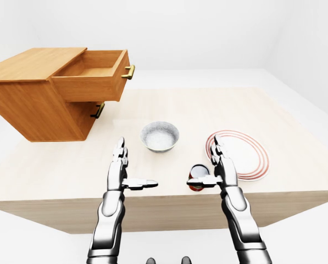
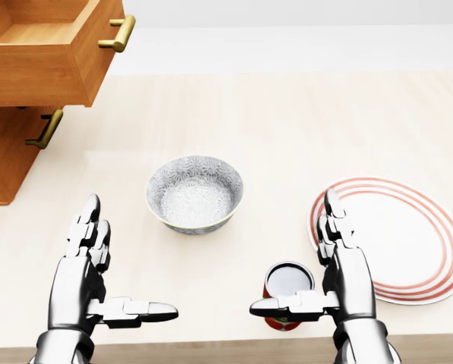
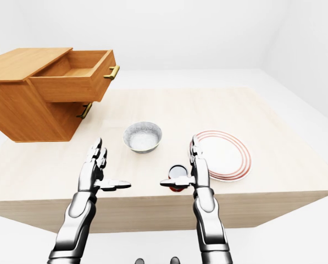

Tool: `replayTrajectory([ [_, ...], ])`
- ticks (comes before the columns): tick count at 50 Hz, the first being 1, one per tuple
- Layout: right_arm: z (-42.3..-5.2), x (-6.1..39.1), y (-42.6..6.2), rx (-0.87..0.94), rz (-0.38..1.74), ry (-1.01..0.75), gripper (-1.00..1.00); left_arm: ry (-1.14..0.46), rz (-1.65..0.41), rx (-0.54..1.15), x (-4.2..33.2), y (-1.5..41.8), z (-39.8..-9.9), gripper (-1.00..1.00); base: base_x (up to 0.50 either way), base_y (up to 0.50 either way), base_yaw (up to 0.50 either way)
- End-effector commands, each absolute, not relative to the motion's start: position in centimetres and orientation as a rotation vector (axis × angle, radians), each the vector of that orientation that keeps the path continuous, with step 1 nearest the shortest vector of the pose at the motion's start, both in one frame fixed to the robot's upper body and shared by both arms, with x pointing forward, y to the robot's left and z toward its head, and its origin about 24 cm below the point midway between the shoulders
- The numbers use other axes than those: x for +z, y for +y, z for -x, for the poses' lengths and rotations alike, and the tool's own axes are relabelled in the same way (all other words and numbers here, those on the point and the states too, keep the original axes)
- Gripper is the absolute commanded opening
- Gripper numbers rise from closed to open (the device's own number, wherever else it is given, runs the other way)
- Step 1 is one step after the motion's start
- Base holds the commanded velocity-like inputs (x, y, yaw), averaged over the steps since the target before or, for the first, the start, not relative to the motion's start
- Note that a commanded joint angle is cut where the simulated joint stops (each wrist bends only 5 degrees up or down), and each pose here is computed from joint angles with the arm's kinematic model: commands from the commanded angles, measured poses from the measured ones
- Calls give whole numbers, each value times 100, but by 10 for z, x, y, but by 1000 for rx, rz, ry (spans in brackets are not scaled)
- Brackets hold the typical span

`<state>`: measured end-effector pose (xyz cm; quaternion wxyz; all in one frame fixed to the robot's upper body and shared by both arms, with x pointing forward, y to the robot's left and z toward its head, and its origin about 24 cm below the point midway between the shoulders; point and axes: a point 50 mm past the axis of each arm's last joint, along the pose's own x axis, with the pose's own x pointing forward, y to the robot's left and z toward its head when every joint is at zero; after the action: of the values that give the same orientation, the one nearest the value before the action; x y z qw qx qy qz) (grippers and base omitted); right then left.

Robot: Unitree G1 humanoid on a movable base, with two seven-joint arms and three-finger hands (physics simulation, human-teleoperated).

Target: Put the bowl on top of the cabinet.

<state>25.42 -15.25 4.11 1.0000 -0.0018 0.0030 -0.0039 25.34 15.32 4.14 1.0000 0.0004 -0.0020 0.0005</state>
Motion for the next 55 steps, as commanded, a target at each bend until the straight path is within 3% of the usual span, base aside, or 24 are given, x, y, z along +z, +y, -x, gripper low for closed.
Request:
replayTrajectory([
  [1, -255, 42, -159, -28, 11, 20, 100, -18, 1, 4, 44, 160, -252, 100, 0, 0, 0],
  [25, -255, 40, -157, -21, 24, 28, 100, -2, 34, 6, 47, 163, -252, 100, 1, 0, 0],
  [55, -254, 42, -158, -25, 17, 19, 100, 3, 22, -4, 45, 162, -250, 100, 50, 0, 0],
])
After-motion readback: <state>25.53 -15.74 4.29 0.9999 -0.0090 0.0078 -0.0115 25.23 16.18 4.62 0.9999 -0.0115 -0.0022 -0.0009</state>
